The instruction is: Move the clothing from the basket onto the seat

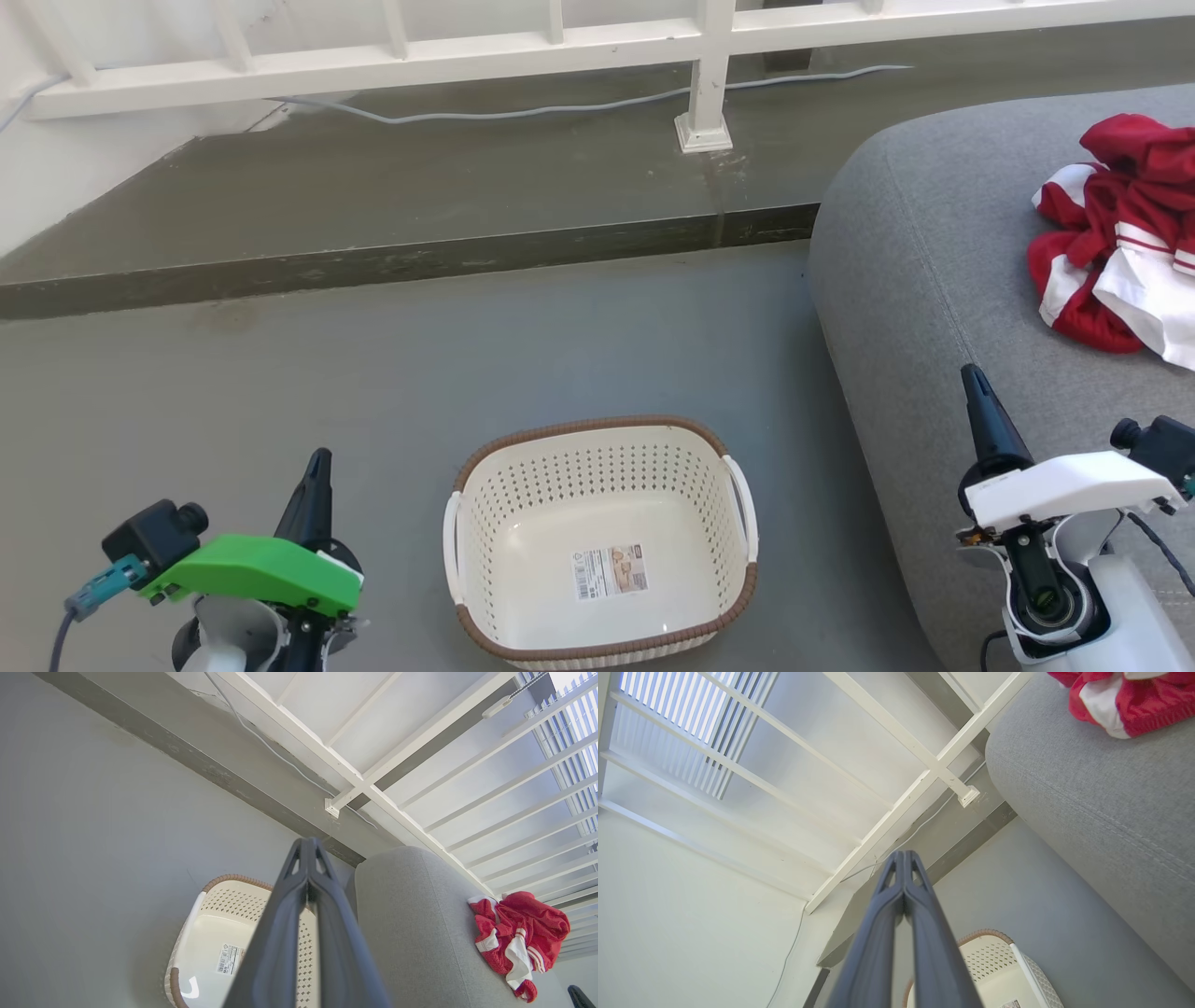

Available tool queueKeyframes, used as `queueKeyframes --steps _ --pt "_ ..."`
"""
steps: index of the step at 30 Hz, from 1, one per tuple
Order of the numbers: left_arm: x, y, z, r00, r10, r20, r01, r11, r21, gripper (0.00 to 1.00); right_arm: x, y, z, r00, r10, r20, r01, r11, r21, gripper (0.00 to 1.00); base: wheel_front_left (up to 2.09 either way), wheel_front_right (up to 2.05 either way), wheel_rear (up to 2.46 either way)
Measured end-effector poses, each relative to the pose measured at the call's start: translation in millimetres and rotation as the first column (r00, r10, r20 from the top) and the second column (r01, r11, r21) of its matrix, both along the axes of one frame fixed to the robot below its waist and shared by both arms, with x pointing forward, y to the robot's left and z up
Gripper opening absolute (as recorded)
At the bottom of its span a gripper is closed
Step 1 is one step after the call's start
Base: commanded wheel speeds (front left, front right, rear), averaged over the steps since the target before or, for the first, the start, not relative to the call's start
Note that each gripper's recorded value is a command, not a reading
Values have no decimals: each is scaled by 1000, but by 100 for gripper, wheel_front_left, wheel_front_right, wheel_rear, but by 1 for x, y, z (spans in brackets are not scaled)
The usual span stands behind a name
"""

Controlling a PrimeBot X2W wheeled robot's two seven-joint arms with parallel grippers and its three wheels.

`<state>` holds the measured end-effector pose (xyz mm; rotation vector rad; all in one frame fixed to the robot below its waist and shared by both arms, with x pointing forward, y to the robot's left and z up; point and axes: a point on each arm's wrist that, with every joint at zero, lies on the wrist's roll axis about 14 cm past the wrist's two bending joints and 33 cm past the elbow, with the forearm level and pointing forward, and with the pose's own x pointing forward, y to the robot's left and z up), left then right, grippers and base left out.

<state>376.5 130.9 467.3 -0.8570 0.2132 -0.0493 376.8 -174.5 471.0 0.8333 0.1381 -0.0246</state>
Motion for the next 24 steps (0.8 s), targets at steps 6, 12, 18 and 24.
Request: queueKeyframes --steps 6,12,18,24 --pt "1 7 1 1000 23 -11 -24 996 -81 0 0 -4 0 1000 -20 -6 21 997 81 0 0 0 0" --pt "1 13 1 999 47 -24 -50 986 -161 0 -1 -7 -1 999 -34 -18 37 986 165 0 0 0 0" --pt "1 19 3 997 65 -31 -71 969 -238 0 -1 -10 -1 998 -54 -22 58 967 249 0 0 0 0" --pt "1 23 4 996 76 -38 -85 947 -309 0 -1 -13 -1 997 -69 -27 74 941 330 0 0 0 0"
